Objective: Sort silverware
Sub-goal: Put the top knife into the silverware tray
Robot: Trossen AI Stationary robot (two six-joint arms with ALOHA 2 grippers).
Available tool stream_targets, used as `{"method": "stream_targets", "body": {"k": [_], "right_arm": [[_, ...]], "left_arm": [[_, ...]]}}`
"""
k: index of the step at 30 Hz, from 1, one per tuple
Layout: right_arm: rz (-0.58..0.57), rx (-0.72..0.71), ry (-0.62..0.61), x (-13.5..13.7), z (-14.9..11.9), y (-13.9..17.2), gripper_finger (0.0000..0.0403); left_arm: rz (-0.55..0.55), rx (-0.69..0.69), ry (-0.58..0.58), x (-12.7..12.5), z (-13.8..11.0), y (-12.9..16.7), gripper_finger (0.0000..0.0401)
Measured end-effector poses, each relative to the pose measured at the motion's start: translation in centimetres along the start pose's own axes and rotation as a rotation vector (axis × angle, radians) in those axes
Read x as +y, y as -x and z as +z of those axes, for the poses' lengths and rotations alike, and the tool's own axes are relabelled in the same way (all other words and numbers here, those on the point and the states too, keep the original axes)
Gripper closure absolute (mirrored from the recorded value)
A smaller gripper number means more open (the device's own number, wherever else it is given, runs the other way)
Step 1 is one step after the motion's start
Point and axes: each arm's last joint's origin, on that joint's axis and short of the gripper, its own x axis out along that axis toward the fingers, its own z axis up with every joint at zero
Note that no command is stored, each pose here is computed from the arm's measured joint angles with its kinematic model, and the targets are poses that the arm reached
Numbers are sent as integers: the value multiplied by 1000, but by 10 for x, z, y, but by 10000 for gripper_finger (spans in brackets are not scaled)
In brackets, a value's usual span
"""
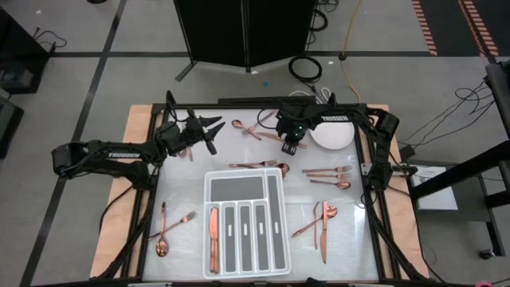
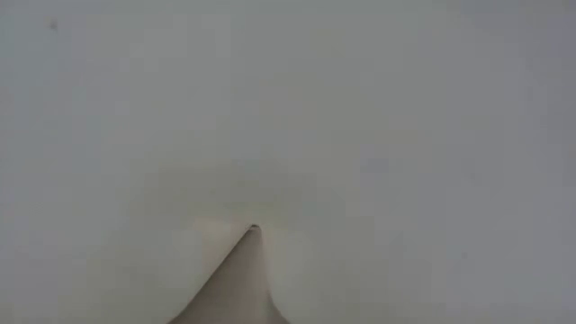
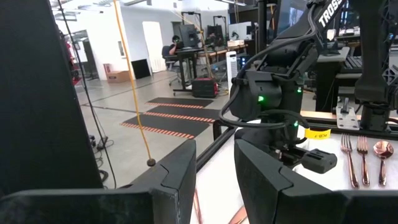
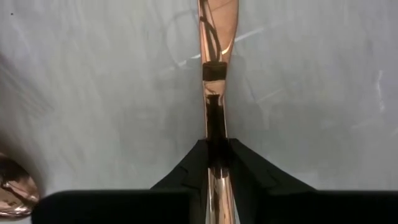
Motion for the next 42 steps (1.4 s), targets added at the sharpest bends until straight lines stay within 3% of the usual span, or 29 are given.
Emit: {"method": "stream_targets", "body": {"k": [5,21,30,36,42], "right_arm": [[-3,-12,-11,0,-1,6,372],[4,-103,-85,7,-13,65,373],[254,-176,133,45,-14,85,376],[362,-202,234,76,-12,86,376],[477,-279,309,95,-8,92,376]], "left_arm": [[0,0,0,0,0,0,289],[0,0,1,0,0,0,289],[0,0,0,0,0,0,289],[-5,1,0,0,0,0,289],[-144,-108,15,-3,11,3,289]]}}
